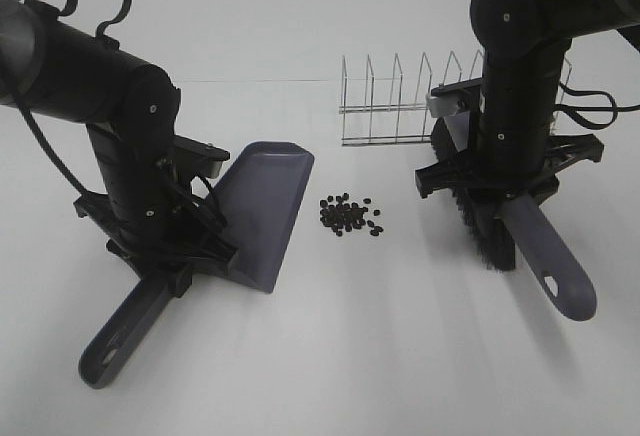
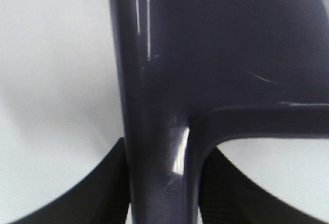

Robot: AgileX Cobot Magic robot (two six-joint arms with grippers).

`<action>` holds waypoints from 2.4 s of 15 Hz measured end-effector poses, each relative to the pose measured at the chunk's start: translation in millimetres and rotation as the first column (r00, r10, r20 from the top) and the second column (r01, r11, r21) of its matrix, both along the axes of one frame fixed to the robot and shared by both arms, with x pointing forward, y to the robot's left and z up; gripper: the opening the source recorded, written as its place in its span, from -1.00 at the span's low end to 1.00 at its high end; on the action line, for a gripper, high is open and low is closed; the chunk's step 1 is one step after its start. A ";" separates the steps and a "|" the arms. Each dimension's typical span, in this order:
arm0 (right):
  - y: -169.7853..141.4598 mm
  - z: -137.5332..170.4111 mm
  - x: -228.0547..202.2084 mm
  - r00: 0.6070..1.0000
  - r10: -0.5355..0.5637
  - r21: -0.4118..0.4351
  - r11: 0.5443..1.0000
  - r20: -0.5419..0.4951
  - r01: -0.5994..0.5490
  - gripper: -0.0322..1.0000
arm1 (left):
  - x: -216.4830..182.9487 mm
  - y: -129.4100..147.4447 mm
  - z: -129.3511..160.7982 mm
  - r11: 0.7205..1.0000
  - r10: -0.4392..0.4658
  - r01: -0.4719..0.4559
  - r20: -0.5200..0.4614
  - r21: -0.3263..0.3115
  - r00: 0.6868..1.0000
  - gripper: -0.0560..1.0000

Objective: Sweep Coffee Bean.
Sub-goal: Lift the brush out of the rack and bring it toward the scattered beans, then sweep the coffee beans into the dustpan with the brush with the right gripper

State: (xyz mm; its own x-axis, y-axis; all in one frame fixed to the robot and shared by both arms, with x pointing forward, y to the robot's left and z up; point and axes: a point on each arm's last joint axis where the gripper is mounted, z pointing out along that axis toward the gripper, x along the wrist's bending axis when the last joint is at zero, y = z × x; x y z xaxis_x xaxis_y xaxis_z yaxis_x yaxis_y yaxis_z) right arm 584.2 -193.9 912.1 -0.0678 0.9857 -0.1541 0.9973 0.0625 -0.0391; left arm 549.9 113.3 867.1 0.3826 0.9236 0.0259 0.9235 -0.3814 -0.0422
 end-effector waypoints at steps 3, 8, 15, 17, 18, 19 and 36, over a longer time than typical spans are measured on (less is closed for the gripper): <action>17.0 0.0 -3.9 0.999 0.033 -0.003 0.999 0.023 -0.033 -0.38 | 0.3 0.1 0.0 1.000 -0.003 0.003 0.003 0.001 1.000 -0.30; 59.0 -12.0 -4.3 0.993 0.116 -0.021 0.993 0.011 -0.115 -0.38 | 0.1 -0.1 0.0 1.000 -0.006 0.006 0.003 0.002 1.000 -0.30; 152.5 -35.3 -0.7 0.992 0.109 0.212 0.973 -0.057 -0.094 -0.38 | 0.3 -0.2 0.0 1.000 -0.013 0.013 0.005 0.001 1.000 -0.30; 169.5 -30.1 5.6 0.998 0.052 0.346 0.937 -0.035 -0.037 -0.38 | 0.4 -0.2 0.0 1.000 -0.016 0.016 0.006 0.001 1.000 -0.30; 177.8 -22.4 10.2 0.999 0.033 0.415 0.909 -0.009 -0.026 -0.38 | 0.4 -0.3 0.0 1.000 -0.019 0.019 0.005 0.000 1.000 -0.30; 181.6 -17.1 12.6 0.999 0.043 0.442 0.896 0.003 -0.040 -0.38 | 0.8 0.2 0.0 1.000 -0.017 0.017 0.006 -0.002 1.000 -0.30; 151.2 76.3 19.4 0.954 0.249 0.135 0.953 0.168 -0.272 -0.38 | 2.6 0.3 0.0 0.999 -0.052 0.052 0.016 -0.005 0.999 -0.30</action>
